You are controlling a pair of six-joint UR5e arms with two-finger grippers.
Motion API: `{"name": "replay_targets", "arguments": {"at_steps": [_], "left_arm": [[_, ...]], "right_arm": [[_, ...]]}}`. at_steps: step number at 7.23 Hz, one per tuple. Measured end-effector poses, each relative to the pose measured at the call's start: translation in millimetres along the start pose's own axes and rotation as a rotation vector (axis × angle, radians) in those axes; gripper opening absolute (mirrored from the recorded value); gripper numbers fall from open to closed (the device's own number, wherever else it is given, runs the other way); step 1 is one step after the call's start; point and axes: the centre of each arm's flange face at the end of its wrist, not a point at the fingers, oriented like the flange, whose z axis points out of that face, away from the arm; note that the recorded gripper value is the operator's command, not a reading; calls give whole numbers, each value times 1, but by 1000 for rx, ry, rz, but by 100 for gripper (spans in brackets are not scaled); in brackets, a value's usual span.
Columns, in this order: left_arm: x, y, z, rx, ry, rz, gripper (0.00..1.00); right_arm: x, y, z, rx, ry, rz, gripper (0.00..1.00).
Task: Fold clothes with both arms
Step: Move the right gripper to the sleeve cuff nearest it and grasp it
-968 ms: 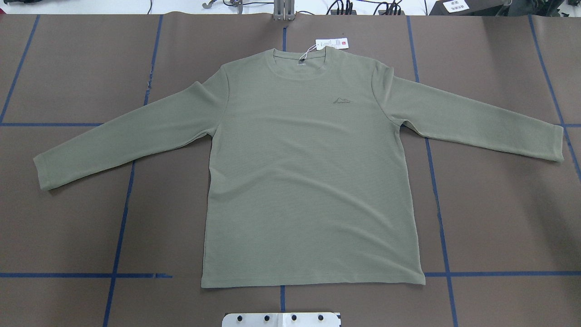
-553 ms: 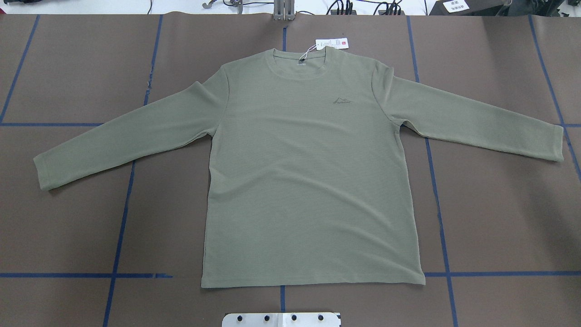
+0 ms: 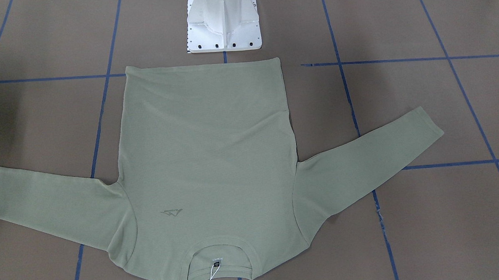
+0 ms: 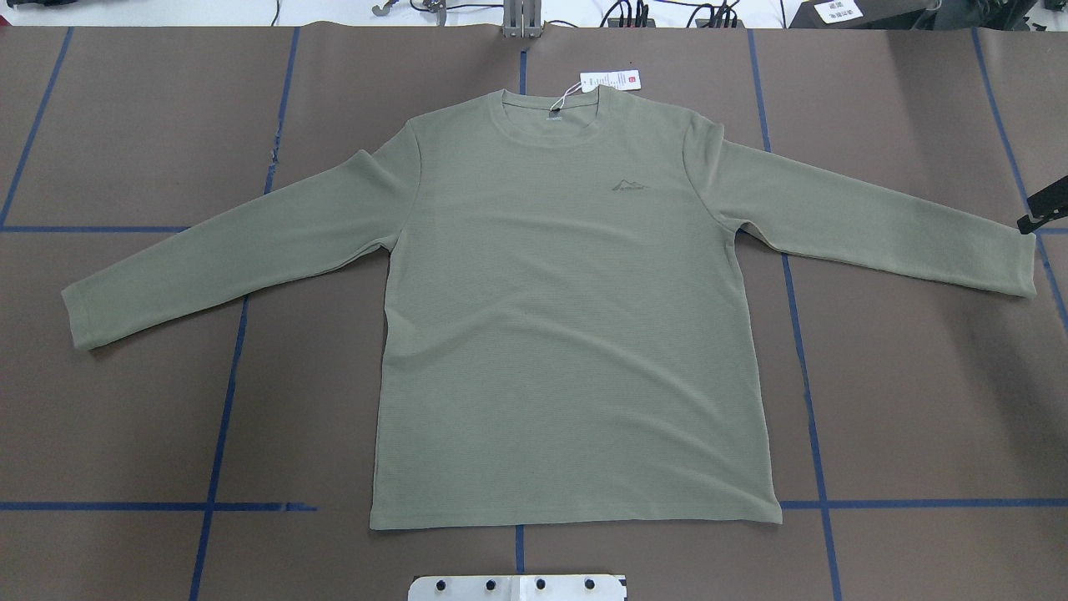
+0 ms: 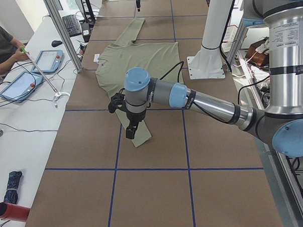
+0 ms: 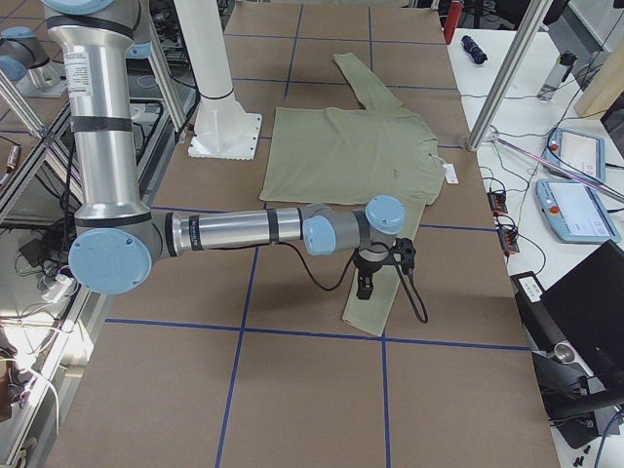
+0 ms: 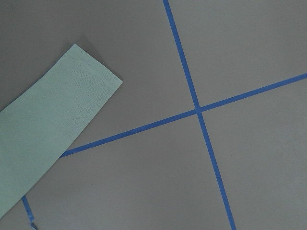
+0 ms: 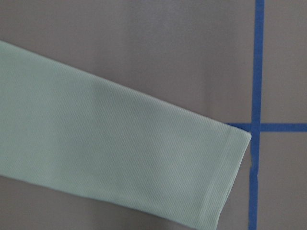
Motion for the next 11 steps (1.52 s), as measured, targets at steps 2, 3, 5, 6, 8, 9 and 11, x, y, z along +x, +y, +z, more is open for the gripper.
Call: {"name": "replay_targets", "arguments": {"at_steps": [2,3,5,6,8,9,11], "left_arm": [[2,-1,-2,4,1,3,100],[2,-1,-2,5,2,3,100],[3,-1,-2,6,4,4,100],[3,-1,-2,6,5,4,100],[3,-1,-2,6,7,3,100],[3,-1,-3,7,6,4,100],[3,-1,-3,8,6,4,100]], "right_arm": [[26,-22,33,22,-10,48,94],[32,-31,43,22,-10,86,91],[37,-45,55,15,-6,160,78],[36,-48,59,11,0,183,78],[37,-51,72,-10,13,206,77],[40,-51,79,-22,19,214,77],[44,-49,85,-34,24,222,73]]}}
